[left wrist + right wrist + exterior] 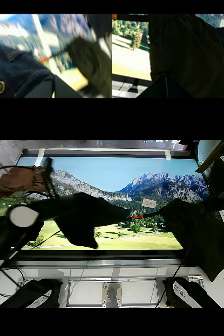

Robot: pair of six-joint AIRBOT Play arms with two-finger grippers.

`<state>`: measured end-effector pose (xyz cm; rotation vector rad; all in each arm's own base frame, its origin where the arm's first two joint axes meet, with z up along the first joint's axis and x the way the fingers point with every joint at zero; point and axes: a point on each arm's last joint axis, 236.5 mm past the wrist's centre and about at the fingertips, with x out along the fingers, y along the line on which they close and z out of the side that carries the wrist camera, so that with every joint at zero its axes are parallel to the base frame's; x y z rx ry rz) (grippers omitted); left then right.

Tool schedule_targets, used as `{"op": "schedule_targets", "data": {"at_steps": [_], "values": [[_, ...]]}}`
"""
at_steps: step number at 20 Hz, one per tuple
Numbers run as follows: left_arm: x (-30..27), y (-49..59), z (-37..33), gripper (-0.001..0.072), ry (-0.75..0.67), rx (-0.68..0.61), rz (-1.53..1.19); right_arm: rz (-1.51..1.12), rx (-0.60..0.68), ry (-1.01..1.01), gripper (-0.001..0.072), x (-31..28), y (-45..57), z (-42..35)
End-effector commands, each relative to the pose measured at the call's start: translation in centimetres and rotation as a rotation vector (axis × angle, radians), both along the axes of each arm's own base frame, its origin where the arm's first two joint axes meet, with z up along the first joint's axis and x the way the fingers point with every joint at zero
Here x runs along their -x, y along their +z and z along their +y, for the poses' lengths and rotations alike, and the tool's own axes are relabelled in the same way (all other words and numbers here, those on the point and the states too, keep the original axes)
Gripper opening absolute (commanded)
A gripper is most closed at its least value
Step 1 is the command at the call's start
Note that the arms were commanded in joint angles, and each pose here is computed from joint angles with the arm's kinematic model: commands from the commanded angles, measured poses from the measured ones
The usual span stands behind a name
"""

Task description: Fold the clothes and pants, and hang the long-sleeved shirts on hangers.

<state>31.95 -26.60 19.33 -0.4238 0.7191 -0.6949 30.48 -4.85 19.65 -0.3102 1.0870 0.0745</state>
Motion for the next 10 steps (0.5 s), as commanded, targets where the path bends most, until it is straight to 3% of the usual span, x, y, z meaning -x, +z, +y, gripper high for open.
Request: {"op": "schedule_targets", "data": {"at_steps": [1, 6, 7, 8, 9, 10], "values": [[3.8, -6.2, -5.8, 0.0014, -0.191, -0.123, 0.112, -0.003, -0.007, -0.003, 0.0019, 0.0, 0.0, 0.1], [6.0, -15.4, -8.1, 0.0017, -0.29, -0.261, 0.334, -0.012, -0.06, 0.022, 0.0019, -0.3, 0.1, 1.5], [5.6, -15.6, -7.9, 0.0111, -0.281, -0.265, 0.336, -0.013, -0.063, 0.024, 0.0019, -0.3, 0.1, 1.6], [4.8, -15.1, -7.5, 0.0342, -0.264, -0.257, 0.321, -0.013, -0.066, 0.026, 0.002, -0.3, 0.1, 1.6], [3.4, -13.7, -6.6, 0.0518, -0.246, -0.246, 0.278, -0.016, -0.074, 0.029, 0.002, -0.4, 0.1, 1.9], [1.5, -11.6, -5.2, 0.055, -0.198, -0.219, 0.233, -0.024, -0.107, 0.022, 0.0021, -0.5, 0.2, 2.5]]}}
